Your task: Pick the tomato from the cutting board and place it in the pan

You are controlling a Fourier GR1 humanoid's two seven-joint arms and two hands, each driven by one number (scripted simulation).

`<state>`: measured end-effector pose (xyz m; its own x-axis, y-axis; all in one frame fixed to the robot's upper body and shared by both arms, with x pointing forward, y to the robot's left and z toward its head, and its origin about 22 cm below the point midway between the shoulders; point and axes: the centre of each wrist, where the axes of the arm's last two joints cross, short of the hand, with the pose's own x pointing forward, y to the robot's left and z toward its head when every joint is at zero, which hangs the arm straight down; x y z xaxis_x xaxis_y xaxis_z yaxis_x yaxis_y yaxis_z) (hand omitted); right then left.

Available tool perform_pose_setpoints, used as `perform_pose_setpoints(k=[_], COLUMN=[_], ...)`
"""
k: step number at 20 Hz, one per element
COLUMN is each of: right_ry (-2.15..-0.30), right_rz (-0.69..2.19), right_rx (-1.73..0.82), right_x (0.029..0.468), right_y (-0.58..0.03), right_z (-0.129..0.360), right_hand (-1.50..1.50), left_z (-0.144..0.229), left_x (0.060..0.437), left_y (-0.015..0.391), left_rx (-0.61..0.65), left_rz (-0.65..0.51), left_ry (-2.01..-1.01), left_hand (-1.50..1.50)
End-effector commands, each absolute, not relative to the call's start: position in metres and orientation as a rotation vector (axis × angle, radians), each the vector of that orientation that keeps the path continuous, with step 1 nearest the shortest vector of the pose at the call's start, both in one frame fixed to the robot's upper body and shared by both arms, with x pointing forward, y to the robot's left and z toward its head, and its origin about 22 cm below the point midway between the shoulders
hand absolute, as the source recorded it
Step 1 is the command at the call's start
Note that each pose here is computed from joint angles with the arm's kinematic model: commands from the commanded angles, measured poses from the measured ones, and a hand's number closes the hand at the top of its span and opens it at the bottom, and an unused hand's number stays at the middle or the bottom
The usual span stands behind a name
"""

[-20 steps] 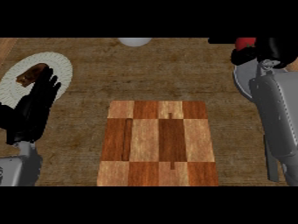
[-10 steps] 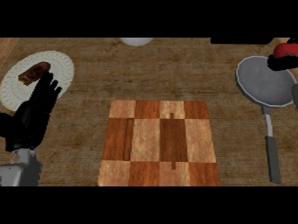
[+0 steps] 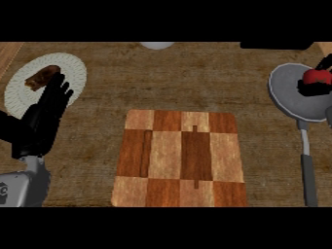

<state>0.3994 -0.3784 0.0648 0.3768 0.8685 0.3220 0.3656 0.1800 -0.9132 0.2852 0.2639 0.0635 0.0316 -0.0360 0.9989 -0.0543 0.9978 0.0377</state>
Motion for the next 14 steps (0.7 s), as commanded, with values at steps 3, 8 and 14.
perform_pose_setpoints(k=[3,8,14], right_ry=[-1.06,-1.023,-1.196], right_rz=[0.348,0.353,0.24], right_rx=[-1.303,-1.179,-1.179], right_x=[0.397,0.386,0.364], right_y=[-0.394,-0.41,-0.421], right_z=[0.055,0.044,0.017], right_hand=[1.5,-1.5,-1.5], left_z=[0.061,0.05,0.064], left_x=[0.289,0.284,0.285], left_y=[0.253,0.251,0.267], left_rx=[0.05,0.055,0.079], left_rz=[-0.006,-0.003,0.028], left_ry=[-1.541,-1.541,-1.553], left_hand=[0.0,0.0,0.0])
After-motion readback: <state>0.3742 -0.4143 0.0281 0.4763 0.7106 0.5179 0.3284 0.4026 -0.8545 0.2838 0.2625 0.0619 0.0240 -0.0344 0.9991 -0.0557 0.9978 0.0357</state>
